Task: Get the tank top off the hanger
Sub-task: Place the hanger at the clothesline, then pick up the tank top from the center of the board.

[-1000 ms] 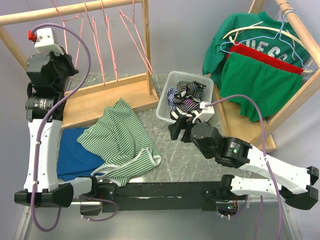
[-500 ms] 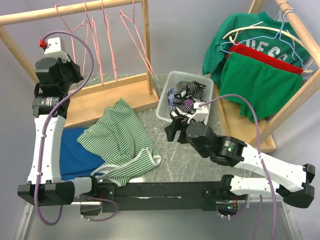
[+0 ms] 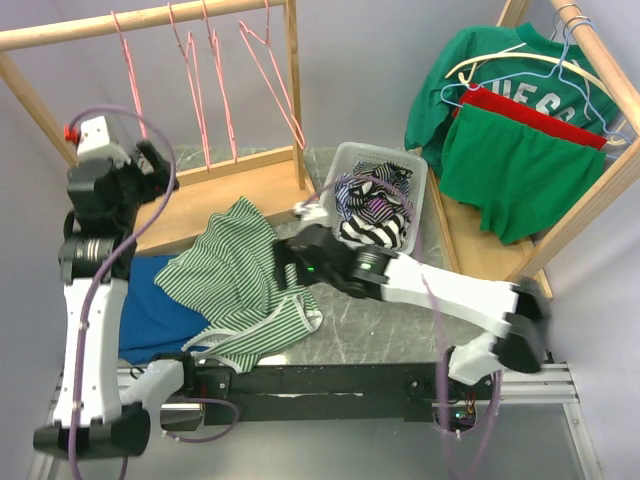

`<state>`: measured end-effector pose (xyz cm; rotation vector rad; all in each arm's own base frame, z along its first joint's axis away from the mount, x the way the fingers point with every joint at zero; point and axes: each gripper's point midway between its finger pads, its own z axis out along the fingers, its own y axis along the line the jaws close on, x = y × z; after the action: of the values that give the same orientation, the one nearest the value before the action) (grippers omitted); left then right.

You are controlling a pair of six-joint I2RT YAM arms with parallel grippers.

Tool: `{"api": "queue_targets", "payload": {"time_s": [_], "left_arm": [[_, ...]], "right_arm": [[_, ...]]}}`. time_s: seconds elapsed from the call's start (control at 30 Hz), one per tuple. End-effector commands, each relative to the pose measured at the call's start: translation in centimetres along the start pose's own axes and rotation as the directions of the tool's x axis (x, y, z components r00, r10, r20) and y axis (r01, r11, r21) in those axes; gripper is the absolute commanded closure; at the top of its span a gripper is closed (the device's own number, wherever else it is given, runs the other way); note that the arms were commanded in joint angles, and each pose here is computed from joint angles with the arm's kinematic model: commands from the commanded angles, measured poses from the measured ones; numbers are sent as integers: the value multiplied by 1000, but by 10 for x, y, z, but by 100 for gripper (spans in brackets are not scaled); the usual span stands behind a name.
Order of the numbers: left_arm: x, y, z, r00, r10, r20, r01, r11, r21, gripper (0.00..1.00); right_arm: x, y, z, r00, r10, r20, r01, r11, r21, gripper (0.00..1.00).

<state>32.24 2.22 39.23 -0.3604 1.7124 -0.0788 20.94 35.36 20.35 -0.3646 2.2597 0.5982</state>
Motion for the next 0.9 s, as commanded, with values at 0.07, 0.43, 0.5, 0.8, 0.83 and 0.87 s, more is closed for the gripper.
{"api": "queue_targets", "payload": {"time_s": [0.07,0.43,0.5,0.8,0.83,0.87], "left_arm": [[67,17,-41,989,-114,-98,111,993,-30,4],[119,24,-75,974,-120,-190,122,993,-2,4],[120,22,-76,975,-117,-190,122,993,11,4],[121,21,-73,974,-105,-201,110,994,15,4],[121,21,-73,974,-108,-199,113,994,14,4],[121,21,-74,974,-108,-198,113,993,16,4]], "right_arm": [[39,52,75,969,-87,-230,55,988,-142,0],[84,58,156,933,-41,-359,10,996,-89,0],[93,51,163,927,-32,-374,9,998,-65,1],[81,38,150,950,-15,-312,10,1000,-17,91],[63,43,138,964,-6,-267,-4,999,-36,91],[59,43,132,968,-8,-251,-2,999,-41,92]]}}
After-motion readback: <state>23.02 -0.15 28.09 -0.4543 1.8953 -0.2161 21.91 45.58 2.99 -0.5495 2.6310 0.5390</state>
